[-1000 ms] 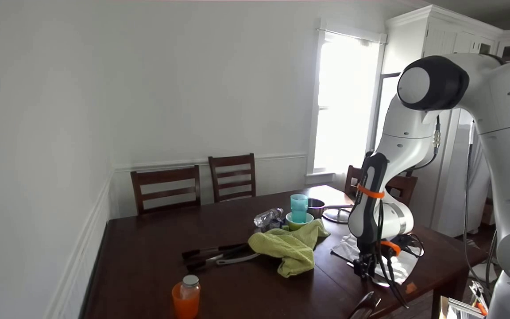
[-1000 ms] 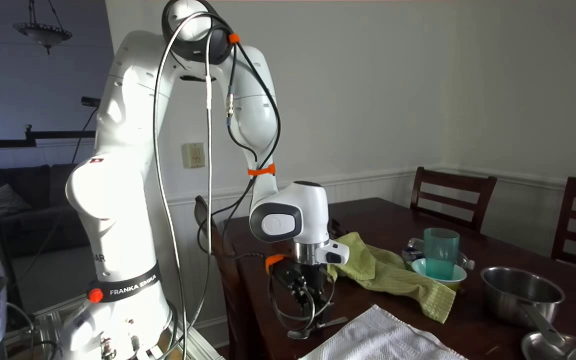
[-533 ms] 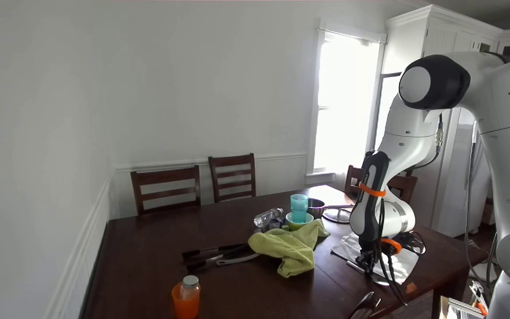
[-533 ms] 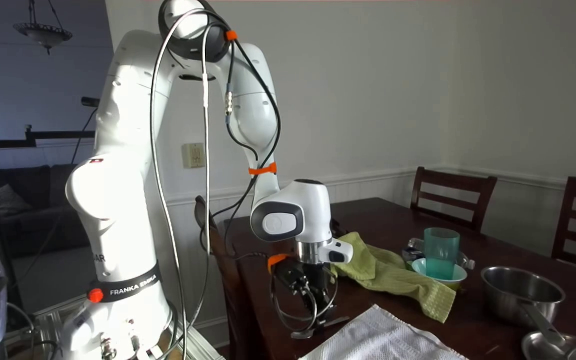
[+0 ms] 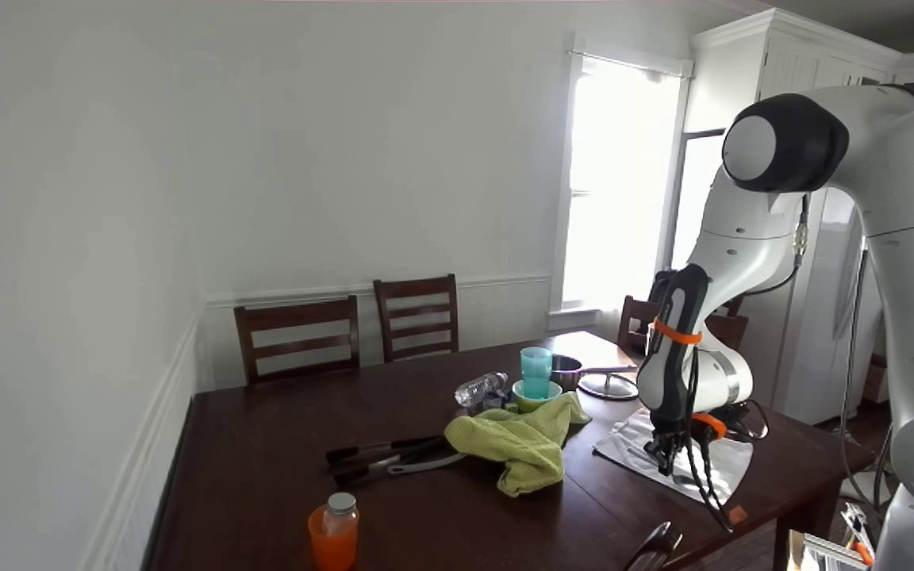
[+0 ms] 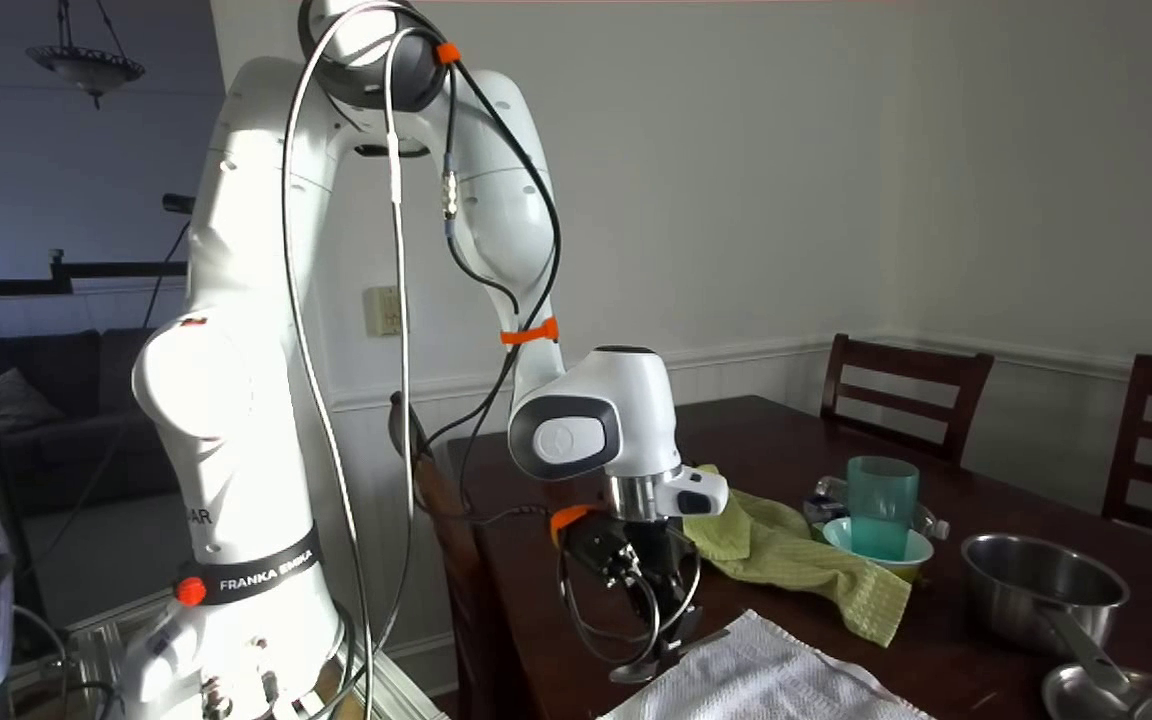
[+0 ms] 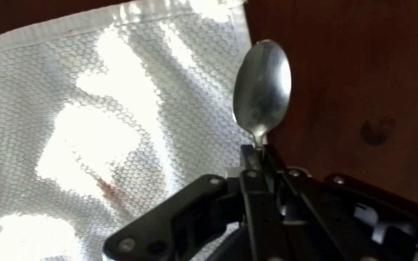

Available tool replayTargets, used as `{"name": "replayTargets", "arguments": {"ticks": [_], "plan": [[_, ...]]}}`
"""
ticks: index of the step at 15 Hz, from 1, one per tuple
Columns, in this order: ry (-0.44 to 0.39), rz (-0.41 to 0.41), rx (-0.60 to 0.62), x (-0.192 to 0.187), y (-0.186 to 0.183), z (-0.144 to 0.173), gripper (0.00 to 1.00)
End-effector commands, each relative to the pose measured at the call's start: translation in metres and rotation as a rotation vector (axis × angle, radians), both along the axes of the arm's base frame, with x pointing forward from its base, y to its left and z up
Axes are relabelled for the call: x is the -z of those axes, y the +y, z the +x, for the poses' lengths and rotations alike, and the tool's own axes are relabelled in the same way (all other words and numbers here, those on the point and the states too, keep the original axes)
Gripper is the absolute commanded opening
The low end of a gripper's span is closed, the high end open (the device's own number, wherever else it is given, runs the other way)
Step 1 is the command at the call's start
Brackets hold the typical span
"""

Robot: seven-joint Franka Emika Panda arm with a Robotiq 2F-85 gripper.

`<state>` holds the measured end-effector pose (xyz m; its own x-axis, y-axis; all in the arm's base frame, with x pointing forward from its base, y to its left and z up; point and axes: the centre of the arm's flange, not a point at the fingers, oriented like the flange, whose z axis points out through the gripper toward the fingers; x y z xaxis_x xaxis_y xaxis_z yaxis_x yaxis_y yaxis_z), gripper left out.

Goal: Put the spoon on the towel, then fold the towel

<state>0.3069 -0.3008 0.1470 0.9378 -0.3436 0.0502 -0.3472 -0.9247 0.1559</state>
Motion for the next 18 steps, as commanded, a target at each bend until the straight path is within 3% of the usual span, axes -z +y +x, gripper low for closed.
{"name": "replayTargets", "arguments": {"ticks": [1,2,3,11,12,18], "plan": [[-0.03,-0.037,0.011,-0.028,-0.03,-0.015,0.02],[-0.038,-0.045,0.021,-0.032,-0.039,-0.018,0.02],[-0.02,-0.032,0.023,-0.016,-0.023,-0.01,0.08],[-0.036,-0.047,0.036,-0.026,-0.035,-0.016,0.08],[-0.036,-0.065,0.045,-0.023,-0.044,-0.016,0.02],[-0.033,-0.123,0.027,-0.013,-0.083,-0.028,0.02]]}}
